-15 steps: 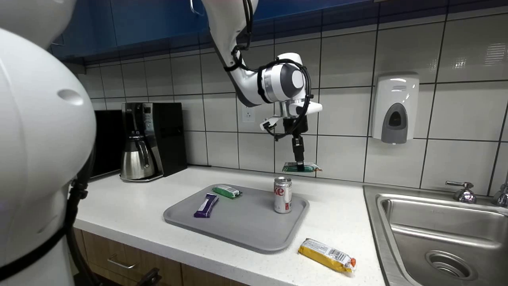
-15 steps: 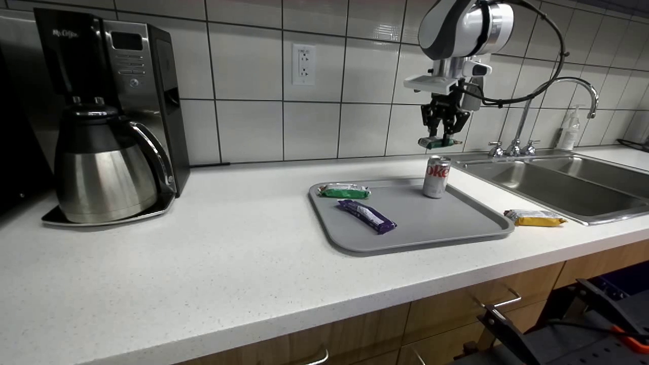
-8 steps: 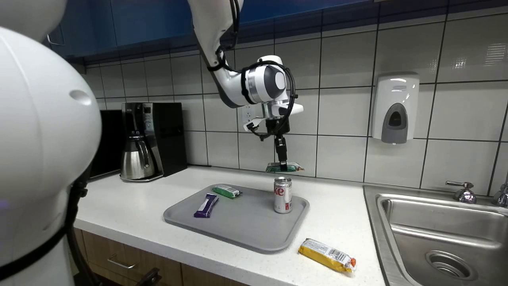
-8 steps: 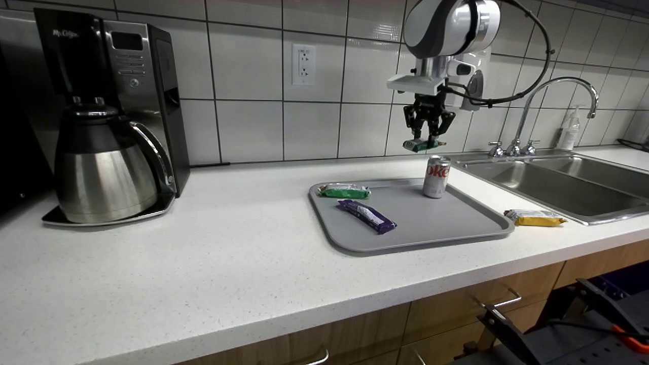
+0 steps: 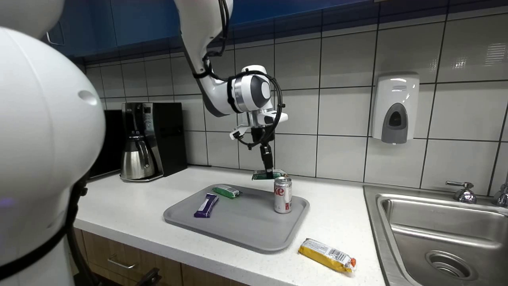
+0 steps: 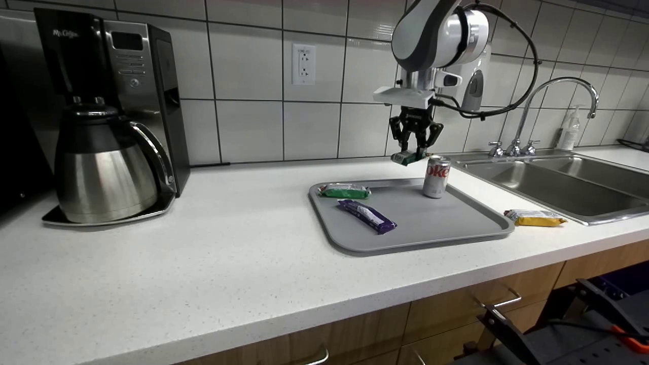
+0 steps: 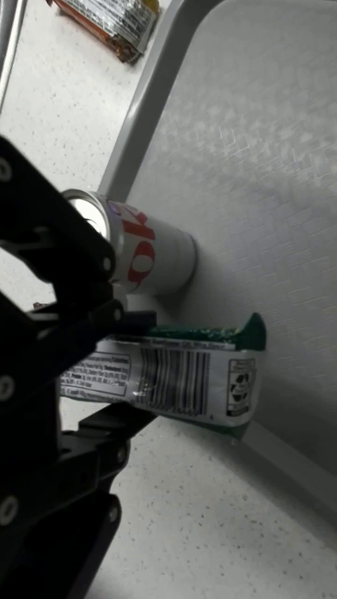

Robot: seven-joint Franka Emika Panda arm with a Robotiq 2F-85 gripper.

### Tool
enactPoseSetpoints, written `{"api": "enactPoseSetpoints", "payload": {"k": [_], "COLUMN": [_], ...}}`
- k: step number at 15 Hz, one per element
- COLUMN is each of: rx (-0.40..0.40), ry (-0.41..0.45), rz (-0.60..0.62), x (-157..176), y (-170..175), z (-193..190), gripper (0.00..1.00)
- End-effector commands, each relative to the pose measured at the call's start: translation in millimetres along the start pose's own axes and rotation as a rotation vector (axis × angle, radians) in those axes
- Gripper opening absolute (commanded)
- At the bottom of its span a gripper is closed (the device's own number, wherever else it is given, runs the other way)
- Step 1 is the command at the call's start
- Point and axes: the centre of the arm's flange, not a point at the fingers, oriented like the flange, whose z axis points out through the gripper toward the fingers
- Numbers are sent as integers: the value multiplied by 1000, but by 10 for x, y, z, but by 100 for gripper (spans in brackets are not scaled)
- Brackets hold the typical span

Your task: Put the chocolate bars on the tray

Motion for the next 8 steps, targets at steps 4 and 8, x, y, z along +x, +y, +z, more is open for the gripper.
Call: {"api": "enactPoseSetpoints", "payload": {"k": [4, 8], "rx": [22, 31], "ry": [2, 2], "rz": [-110, -180], "x": [-295, -406], "y": [153, 215], "z": [98, 232], "gripper": [17, 17]}}
